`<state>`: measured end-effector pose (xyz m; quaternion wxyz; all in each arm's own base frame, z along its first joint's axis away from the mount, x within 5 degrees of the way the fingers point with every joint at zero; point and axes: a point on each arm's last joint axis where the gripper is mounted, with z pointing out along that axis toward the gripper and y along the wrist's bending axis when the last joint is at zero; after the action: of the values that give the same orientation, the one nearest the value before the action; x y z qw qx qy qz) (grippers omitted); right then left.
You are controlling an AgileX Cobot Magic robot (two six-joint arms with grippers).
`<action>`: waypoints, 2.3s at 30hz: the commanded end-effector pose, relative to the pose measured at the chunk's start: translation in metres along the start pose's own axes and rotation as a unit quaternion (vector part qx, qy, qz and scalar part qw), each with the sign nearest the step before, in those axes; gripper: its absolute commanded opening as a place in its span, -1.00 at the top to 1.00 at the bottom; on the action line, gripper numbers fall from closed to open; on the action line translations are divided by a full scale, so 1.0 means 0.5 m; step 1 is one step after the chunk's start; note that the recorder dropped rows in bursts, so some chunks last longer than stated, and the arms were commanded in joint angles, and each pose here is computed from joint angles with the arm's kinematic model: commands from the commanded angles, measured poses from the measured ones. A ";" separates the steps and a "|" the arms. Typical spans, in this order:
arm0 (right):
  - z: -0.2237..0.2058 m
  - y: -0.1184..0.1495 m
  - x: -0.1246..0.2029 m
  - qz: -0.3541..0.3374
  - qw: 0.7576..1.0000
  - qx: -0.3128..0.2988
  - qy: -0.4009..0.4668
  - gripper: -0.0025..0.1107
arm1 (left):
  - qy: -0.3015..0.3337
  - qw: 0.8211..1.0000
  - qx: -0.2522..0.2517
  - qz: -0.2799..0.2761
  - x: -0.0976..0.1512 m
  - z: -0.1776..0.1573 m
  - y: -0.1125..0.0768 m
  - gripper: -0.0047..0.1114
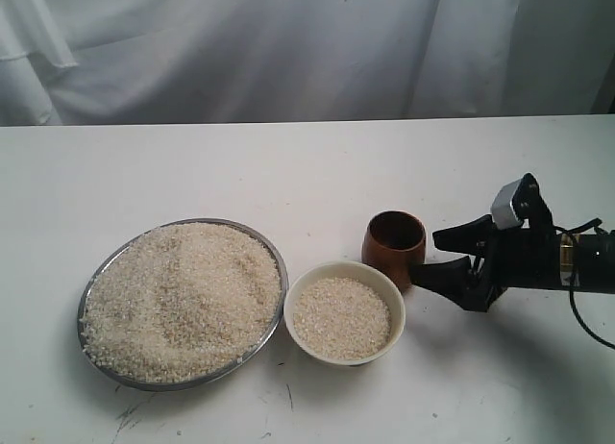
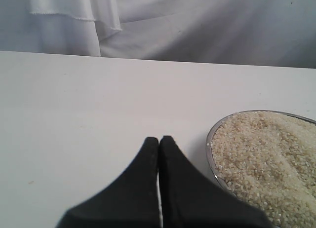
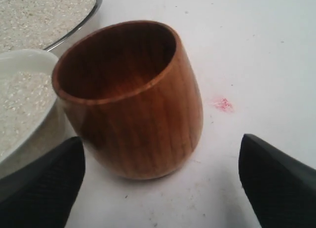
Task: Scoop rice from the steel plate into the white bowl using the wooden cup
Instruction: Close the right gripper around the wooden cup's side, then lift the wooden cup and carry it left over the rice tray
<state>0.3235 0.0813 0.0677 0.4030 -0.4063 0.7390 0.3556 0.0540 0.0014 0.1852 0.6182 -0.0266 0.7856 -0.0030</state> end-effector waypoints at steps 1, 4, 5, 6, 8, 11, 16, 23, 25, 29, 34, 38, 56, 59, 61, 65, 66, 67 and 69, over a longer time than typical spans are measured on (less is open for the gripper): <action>0.014 0.006 -0.008 -0.013 1.000 -0.003 -0.008 -0.42 | -0.003 1.000 -0.001 -0.001 0.002 0.000 0.000 0.92; 0.023 0.005 -0.018 -0.016 1.000 -0.001 -0.014 -0.42 | -0.003 1.000 -0.001 -0.001 0.002 0.000 0.000 0.92; 0.026 0.004 -0.022 -0.018 1.000 0.000 -0.016 -0.42 | -0.003 1.000 -0.001 -0.001 0.002 0.000 0.000 0.92; 0.028 0.004 -0.024 -0.019 1.000 0.001 -0.018 -0.42 | -0.003 1.000 -0.001 -0.001 0.002 0.000 0.000 0.92; 0.035 0.005 -0.031 -0.019 1.000 0.001 -0.023 -0.42 | -0.003 1.000 -0.001 -0.001 0.002 0.000 0.000 0.92; 0.043 0.003 -0.039 -0.020 1.000 0.003 -0.021 -0.44 | -0.003 1.000 -0.001 -0.001 0.002 0.000 0.000 0.92; 0.057 -0.003 -0.050 0.005 1.000 0.008 -0.026 -0.54 | -0.003 1.000 -0.001 -0.001 0.002 0.000 0.000 0.92; 0.078 0.004 -0.060 0.020 0.999 0.023 -0.031 -0.58 | -0.003 1.000 -0.001 -0.001 0.002 0.000 0.000 0.92; 0.082 0.007 -0.060 0.014 0.999 0.022 -0.028 -0.58 | -0.003 1.000 -0.001 -0.001 0.002 0.000 0.000 0.92; 0.089 0.014 -0.061 0.002 1.000 0.014 -0.025 -0.58 | -0.003 1.000 -0.001 -0.001 0.002 0.000 0.000 0.92; 0.097 0.017 -0.056 -0.005 1.000 0.022 -0.004 -0.58 | -0.003 1.000 -0.001 -0.001 0.002 0.000 0.000 0.92; 0.098 0.012 -0.054 -0.015 0.999 0.039 0.004 -0.58 | -0.003 1.000 -0.001 -0.001 0.002 0.000 0.000 0.92; 0.122 0.005 -0.061 -0.037 0.996 0.073 0.019 -0.57 | -0.003 1.000 -0.001 -0.001 0.002 0.000 0.000 0.92; 0.128 0.006 -0.051 -0.038 0.997 0.069 0.020 -0.57 | -0.003 1.000 -0.001 -0.001 0.002 0.000 0.000 0.92; 0.131 0.006 -0.049 -0.038 0.997 0.072 0.016 -0.57 | -0.003 1.000 -0.001 -0.001 0.002 0.000 0.000 0.92; 0.130 0.002 -0.050 -0.037 0.996 0.080 0.014 -0.57 | -0.003 1.000 -0.001 -0.001 0.002 0.000 0.000 0.92; 0.130 0.002 -0.050 -0.037 0.996 0.082 0.015 -0.57 | -0.003 1.000 -0.001 -0.001 0.002 0.000 0.000 0.92; 0.130 0.002 -0.050 -0.036 0.996 0.082 0.014 -0.57 | -0.003 1.000 -0.001 -0.001 0.002 0.000 0.000 0.92; 0.131 0.001 -0.051 -0.034 0.996 0.087 0.011 -0.57 | -0.003 1.000 -0.001 -0.001 0.002 0.000 0.000 0.92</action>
<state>0.3507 0.1436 0.0623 0.4353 -0.4029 0.7566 0.2753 0.0540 0.0014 0.1852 0.6182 -0.0266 0.7856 -0.0030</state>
